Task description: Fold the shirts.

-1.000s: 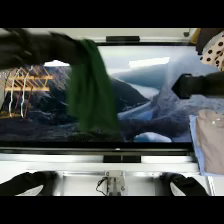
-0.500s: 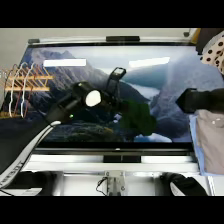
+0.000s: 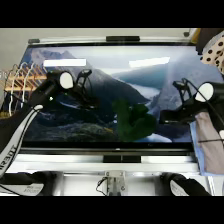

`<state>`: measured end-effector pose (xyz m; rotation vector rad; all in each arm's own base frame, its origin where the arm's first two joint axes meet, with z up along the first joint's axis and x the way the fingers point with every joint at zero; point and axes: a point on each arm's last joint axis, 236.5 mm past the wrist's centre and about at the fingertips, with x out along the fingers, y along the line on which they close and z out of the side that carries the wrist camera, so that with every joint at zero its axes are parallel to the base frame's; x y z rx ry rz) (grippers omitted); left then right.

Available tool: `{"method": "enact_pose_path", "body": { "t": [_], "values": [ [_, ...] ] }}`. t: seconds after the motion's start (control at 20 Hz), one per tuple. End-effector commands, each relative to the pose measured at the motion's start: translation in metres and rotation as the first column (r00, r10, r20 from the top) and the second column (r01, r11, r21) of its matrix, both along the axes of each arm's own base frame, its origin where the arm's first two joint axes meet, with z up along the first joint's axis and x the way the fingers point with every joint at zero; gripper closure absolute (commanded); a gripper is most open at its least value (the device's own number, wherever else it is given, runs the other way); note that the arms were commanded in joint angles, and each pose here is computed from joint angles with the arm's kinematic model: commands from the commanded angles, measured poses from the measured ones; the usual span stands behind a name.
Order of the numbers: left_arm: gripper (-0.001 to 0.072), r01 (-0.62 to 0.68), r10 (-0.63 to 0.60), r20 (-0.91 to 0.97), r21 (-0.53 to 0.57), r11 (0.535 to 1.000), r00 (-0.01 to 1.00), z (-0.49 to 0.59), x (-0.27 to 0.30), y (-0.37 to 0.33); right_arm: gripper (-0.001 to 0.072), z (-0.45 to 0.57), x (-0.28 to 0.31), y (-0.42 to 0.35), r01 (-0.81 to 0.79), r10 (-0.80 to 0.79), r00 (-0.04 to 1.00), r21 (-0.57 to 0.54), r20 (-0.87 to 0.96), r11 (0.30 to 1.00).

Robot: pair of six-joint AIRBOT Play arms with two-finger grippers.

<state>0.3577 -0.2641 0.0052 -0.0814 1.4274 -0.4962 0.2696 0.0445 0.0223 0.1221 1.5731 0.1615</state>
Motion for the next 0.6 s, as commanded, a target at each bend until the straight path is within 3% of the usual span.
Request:
{"method": "enact_pose_path", "body": {
  "t": [0.0, 0.15, 0.55],
  "values": [
    [0.0202, -0.143, 0.134, -0.056, -0.218, 0.965, 0.989, -0.023, 0.016, -0.044, 0.0051, -0.037, 0.005, 0.002, 0.094, -0.084, 0.993, 0.119, -0.084, 0.988],
    [0.0027, -0.259, 0.237, -0.105, -0.345, 0.902, 0.966, -0.04, 0.042, -0.073, 0.0051, -0.045, 0.008, 0.005, 0.108, -0.093, 0.99, 0.138, -0.106, 0.985],
    [0.0029, -0.303, 0.259, -0.158, -0.502, 0.81, 0.953, -0.057, 0.061, -0.111, 0.0051, -0.046, 0.019, 0.009, 0.125, -0.114, 0.991, 0.157, -0.073, 0.98]
  ]
}}
